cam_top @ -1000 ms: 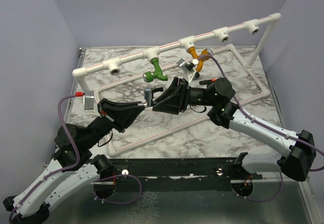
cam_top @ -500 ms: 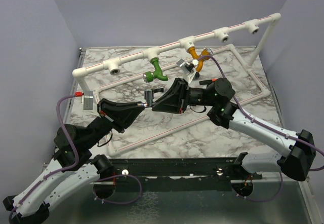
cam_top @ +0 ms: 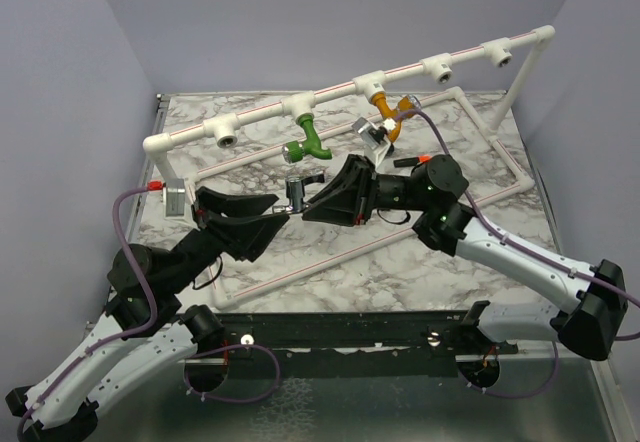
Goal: Install the water faucets
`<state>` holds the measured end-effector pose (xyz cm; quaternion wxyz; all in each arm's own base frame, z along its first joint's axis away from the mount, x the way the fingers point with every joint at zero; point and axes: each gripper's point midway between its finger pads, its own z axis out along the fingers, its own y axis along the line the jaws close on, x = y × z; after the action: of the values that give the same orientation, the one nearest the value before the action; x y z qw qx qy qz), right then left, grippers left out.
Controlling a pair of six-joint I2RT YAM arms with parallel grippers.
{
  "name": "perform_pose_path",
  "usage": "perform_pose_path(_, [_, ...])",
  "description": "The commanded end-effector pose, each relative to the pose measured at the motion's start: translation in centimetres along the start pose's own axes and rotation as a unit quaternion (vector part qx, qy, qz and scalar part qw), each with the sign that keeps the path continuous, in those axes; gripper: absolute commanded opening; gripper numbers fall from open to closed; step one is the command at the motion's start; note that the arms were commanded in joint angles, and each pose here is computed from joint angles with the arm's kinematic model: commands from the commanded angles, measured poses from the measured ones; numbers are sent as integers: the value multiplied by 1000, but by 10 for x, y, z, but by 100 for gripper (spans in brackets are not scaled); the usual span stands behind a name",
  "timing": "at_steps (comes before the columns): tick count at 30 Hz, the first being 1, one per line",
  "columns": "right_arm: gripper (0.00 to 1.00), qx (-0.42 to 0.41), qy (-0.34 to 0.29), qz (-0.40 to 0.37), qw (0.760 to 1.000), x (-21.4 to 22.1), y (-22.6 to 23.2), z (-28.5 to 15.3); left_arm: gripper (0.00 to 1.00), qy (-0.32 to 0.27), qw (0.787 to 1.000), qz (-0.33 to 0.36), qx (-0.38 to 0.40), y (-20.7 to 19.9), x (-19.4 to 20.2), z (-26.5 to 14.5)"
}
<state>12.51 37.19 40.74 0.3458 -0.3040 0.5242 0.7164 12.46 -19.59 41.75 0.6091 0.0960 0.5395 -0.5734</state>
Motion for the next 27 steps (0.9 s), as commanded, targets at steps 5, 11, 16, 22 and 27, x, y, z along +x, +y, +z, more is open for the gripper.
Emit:
perform_pose_path(5, [1, 31, -18, -60, 998, -15, 13, -11, 88, 6, 999, 31, -29, 2, -14, 5])
perform_pose_path(11, [1, 117, -10, -101, 988, -22, -1, -26, 96, 30, 997, 61, -44, 4, -17, 13])
perform_pose_path(16, [0, 211, -8, -149, 966, -34, -14, -51, 98, 67, 988, 106, -85, 16, -21, 26])
perform_pose_path(22, [1, 325, -12, -213, 921, -59, -27, -87, 98, 90, 971, 170, -144, 36, -35, 47])
perform_pose_path(27, [1, 422, -8, -259, 869, -79, -37, -122, 98, 98, 955, 224, -168, 49, -44, 68])
